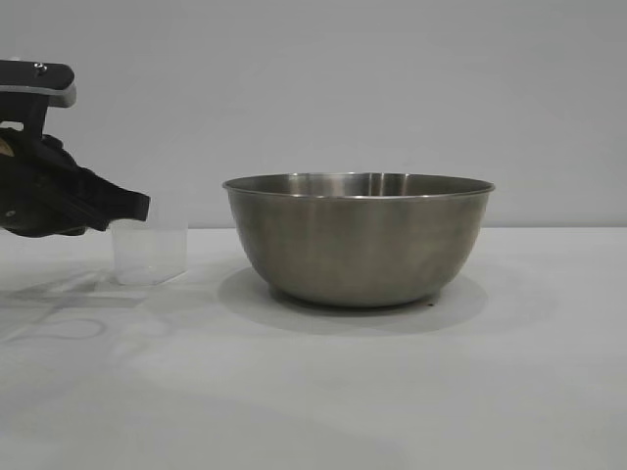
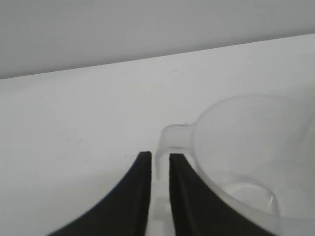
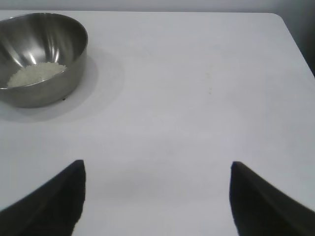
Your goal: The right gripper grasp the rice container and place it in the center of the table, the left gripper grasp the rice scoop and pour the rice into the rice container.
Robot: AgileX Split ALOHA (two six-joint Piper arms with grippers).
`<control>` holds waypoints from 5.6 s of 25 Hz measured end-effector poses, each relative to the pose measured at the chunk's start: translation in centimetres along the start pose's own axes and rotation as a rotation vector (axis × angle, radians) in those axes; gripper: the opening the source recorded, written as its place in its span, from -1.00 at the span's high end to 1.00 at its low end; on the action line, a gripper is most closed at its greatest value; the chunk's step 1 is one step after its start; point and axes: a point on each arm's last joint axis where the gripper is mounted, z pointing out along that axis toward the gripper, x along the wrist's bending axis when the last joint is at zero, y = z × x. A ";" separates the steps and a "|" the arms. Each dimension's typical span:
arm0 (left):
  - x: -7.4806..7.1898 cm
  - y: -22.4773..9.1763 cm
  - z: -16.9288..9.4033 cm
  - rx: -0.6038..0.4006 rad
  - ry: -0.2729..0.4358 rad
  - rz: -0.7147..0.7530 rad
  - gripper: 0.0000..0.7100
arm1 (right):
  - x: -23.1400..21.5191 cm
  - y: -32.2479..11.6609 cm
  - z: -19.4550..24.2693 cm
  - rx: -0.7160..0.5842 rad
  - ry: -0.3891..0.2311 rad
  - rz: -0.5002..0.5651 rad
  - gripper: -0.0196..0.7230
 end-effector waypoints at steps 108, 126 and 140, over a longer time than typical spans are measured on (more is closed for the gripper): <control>7.6 10.5 -38.6 0.303 -0.151 0.039 -0.07 | 0.0 0.0 0.0 0.000 0.000 0.000 -0.44; 7.2 10.2 -38.3 0.308 -0.181 -0.018 -0.07 | 0.0 0.0 0.0 0.000 0.000 0.000 -0.44; 7.1 10.3 -38.3 0.302 -0.192 0.008 -0.07 | 0.0 0.0 0.0 0.000 0.000 0.000 -0.44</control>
